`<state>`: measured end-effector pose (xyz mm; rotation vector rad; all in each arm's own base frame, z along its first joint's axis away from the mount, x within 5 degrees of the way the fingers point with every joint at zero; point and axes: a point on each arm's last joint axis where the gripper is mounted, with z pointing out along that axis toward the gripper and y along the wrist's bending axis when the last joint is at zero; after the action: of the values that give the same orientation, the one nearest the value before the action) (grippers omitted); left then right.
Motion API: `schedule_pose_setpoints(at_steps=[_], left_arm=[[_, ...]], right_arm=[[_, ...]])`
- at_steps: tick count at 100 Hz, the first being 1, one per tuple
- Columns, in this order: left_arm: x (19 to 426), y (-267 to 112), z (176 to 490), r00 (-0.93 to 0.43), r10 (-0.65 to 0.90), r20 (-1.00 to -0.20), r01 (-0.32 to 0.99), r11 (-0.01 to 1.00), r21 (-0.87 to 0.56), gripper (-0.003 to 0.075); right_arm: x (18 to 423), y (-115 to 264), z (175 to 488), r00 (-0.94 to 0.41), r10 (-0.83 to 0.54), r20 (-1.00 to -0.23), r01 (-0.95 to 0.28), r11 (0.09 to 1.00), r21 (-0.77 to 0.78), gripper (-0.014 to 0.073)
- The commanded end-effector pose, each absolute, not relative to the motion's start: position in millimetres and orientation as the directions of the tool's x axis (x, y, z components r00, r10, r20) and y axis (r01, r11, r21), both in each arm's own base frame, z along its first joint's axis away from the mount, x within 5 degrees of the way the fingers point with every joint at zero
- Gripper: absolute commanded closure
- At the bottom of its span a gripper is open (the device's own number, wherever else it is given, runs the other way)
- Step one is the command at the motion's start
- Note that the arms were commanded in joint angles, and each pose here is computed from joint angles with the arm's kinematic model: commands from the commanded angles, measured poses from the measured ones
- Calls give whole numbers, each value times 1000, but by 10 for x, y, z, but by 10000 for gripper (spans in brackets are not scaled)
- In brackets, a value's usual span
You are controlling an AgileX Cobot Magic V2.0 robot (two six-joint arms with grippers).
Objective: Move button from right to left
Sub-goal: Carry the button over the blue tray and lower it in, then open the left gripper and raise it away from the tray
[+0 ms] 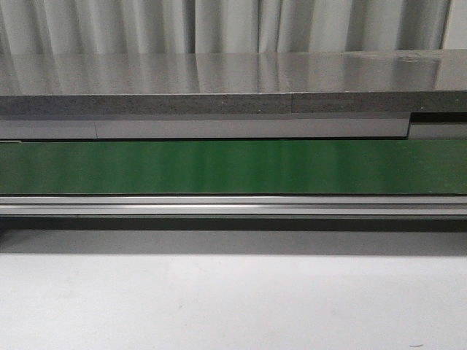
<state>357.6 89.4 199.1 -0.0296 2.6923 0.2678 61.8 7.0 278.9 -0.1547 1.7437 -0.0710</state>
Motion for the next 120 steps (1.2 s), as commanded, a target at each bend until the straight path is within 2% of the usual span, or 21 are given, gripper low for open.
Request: schedule_pose_setpoints(at_steps=[1, 35, 43, 54, 62, 88, 102, 120], left_arm=[[3644, 897, 2189, -851, 20, -525, -86, 980, 177, 484], [3684, 891, 2077, -861, 16, -509, -75, 984, 159, 465], [3689, 892, 2083, -859, 17, -513, -76, 984, 159, 389], [3689, 891, 2083, -858, 15, -513, -77, 985, 157, 205], [3688, 890, 2082, -859, 14, -511, -77, 985, 157, 146], [3661, 885, 2203, -843, 18, -537, -82, 983, 161, 148], [3583, 869, 2516, -789, 38, -613, -93, 979, 180, 148], [3359, 732, 3082, -682, 68, -728, -103, 977, 188, 148]], right_arm=[[625, 51, 2928, -91, -135, -987, -30, 991, -133, 663], [625, 51, 2928, -91, -135, -987, -30, 991, -133, 663], [625, 51, 2928, -91, -135, -987, -30, 991, -133, 663], [625, 51, 2928, -91, -135, -987, -30, 991, -133, 663], [625, 51, 2928, -91, -135, -987, -30, 991, -133, 663], [625, 51, 2928, -91, -135, -987, -30, 991, -133, 663], [625, 51, 2928, -91, -135, -987, -30, 991, -133, 663], [625, 51, 2928, -91, -135, -987, -30, 991, -133, 663]])
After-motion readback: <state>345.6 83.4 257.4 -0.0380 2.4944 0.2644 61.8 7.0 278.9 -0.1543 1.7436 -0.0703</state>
